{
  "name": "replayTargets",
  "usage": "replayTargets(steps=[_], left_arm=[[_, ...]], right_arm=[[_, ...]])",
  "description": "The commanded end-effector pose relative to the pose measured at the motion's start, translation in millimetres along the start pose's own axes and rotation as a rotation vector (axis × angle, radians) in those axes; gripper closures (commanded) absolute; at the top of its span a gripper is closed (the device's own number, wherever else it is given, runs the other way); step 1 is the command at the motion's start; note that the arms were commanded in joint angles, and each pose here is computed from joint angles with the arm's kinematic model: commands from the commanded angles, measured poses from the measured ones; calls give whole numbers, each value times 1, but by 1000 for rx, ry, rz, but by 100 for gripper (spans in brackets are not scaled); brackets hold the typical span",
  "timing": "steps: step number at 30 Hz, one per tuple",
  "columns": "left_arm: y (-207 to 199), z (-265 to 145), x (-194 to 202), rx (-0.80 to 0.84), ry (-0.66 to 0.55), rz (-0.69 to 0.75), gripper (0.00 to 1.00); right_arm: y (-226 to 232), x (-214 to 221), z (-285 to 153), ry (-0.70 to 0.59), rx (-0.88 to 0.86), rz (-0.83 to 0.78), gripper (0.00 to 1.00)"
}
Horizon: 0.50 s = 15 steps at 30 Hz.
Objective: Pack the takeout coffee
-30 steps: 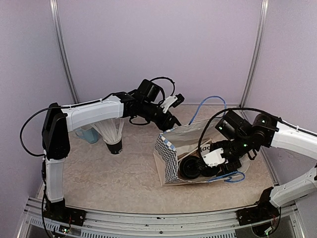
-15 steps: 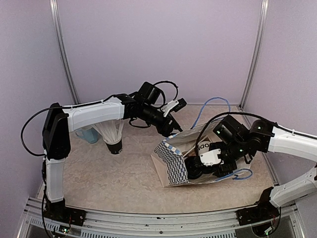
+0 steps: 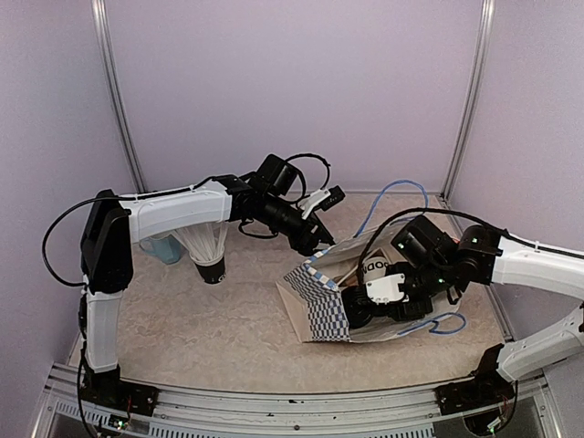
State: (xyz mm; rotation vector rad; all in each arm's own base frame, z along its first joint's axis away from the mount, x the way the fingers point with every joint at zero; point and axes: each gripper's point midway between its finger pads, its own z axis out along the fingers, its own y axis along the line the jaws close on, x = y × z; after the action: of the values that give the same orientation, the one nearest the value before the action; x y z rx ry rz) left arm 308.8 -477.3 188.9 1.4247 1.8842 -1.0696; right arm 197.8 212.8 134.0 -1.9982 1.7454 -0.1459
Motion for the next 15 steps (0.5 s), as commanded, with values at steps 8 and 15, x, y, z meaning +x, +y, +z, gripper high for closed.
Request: replayTargets(steps=[8,15], left_arm=[[-2,5,11,29,24,-2,40],[-3,5,11,28,27,-2,39]], right_arm=[[-13,-3,8,-7,6,38,56],[-20,-5,5,-12,9,50,73]])
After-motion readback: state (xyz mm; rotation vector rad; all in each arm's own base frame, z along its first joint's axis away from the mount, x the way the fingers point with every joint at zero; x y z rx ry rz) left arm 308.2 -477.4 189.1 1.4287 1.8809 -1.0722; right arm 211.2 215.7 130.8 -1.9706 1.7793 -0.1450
